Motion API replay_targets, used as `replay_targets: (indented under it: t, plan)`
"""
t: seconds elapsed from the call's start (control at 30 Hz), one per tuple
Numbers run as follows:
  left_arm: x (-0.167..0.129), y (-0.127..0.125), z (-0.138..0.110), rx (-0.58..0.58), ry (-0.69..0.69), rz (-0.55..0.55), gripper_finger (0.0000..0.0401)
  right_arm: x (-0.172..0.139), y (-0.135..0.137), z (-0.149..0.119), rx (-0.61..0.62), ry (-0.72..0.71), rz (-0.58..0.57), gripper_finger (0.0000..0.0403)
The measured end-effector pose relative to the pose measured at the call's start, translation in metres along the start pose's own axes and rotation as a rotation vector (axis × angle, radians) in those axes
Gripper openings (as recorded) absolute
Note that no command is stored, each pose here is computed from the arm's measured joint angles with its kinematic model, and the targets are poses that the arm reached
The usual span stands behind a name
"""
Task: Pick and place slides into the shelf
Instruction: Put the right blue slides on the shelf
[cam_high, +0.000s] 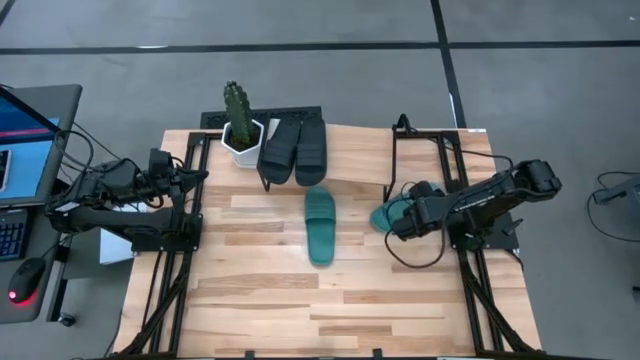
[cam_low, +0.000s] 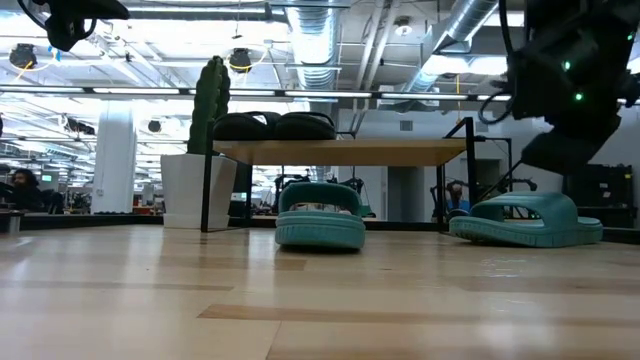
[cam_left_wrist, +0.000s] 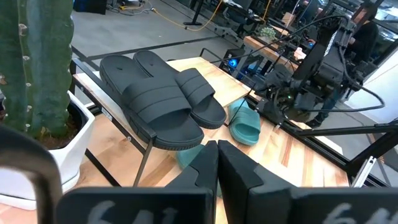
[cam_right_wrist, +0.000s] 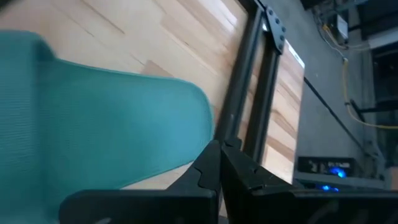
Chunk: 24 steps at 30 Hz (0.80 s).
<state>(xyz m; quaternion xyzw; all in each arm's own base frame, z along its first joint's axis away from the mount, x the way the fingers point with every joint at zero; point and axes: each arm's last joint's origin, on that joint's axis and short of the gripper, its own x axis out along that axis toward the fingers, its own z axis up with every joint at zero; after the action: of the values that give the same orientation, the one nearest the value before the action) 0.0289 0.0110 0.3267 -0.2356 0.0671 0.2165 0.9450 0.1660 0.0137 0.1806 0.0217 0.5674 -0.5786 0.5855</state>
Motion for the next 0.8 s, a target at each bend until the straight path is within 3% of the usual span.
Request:
replay_targets:
  t: [0.17,0.3,0.8]
  plan:
    - [0.000,0.000,0.000,0.000,0.001,0.000,0.0000,0.010,-0.002,-0.001,0.002,0.027,-0.030,0.0000]
    - [0.000,0.000,0.000,0.000,0.000,0.000,0.0000,0.015,0.003,-0.001,-0.040,0.041,0.011,0.0000]
    - [0.000,0.000,0.000,0.000,0.001,0.000,0.0000,0.006,0.046,0.003,-0.190,0.060,0.504,0.0000]
